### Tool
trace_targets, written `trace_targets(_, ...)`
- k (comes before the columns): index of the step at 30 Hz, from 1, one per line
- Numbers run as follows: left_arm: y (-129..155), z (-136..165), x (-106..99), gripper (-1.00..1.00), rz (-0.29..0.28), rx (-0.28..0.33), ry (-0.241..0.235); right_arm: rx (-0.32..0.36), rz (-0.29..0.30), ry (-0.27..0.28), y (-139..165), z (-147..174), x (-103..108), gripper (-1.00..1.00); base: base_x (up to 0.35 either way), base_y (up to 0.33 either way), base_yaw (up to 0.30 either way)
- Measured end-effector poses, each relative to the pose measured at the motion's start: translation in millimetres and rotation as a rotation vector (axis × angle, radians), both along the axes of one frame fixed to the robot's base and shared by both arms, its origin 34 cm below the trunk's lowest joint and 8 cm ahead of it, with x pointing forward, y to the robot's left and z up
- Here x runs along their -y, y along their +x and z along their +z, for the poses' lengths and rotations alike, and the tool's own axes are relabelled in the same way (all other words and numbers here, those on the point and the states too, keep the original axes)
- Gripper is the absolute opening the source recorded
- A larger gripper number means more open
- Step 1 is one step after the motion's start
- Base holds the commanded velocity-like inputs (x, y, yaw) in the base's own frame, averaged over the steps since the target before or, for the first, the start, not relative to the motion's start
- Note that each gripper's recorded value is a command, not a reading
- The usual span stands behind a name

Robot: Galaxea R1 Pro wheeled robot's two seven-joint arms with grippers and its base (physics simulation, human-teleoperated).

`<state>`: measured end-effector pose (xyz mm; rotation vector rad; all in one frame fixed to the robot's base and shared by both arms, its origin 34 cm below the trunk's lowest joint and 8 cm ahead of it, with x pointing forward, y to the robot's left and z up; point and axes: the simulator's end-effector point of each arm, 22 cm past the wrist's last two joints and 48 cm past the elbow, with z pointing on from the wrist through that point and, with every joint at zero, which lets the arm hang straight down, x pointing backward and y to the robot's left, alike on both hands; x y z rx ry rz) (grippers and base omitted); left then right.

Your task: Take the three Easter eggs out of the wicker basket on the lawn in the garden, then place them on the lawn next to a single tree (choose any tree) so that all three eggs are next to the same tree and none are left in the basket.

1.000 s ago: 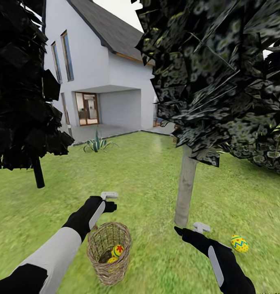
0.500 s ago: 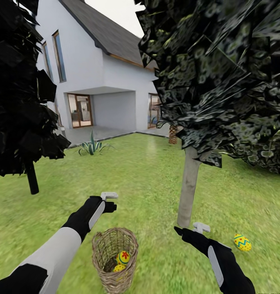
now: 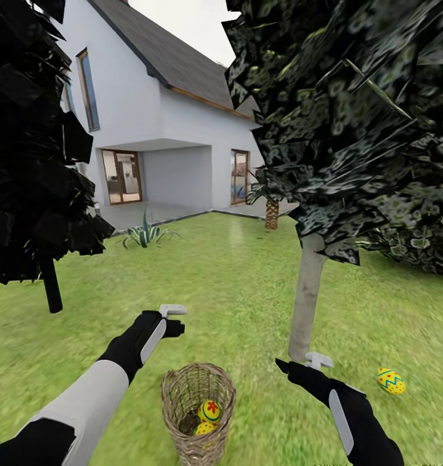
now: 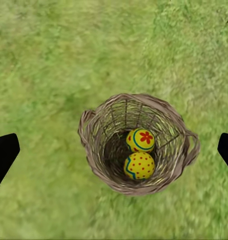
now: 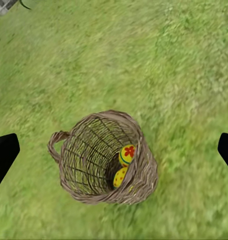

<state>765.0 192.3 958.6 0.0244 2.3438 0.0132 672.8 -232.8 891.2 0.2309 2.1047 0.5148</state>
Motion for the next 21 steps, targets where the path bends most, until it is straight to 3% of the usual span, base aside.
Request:
trace_targets(6, -0.4, 5.1, 1.1, 1.00, -0.004, 0.009, 0.002, 0.009, 0.000, 0.000, 0.3, 4.6, 0.1, 1.00, 0.107, 0.291, -0.185)
trace_targets(21, -1.3, 16.6, 0.9, 1.00, -0.007, 0.027, 0.007, 0.027, -0.001, 0.000, 0.8, 14.6, 0.7, 1.00, 0.259, 0.225, -0.170)
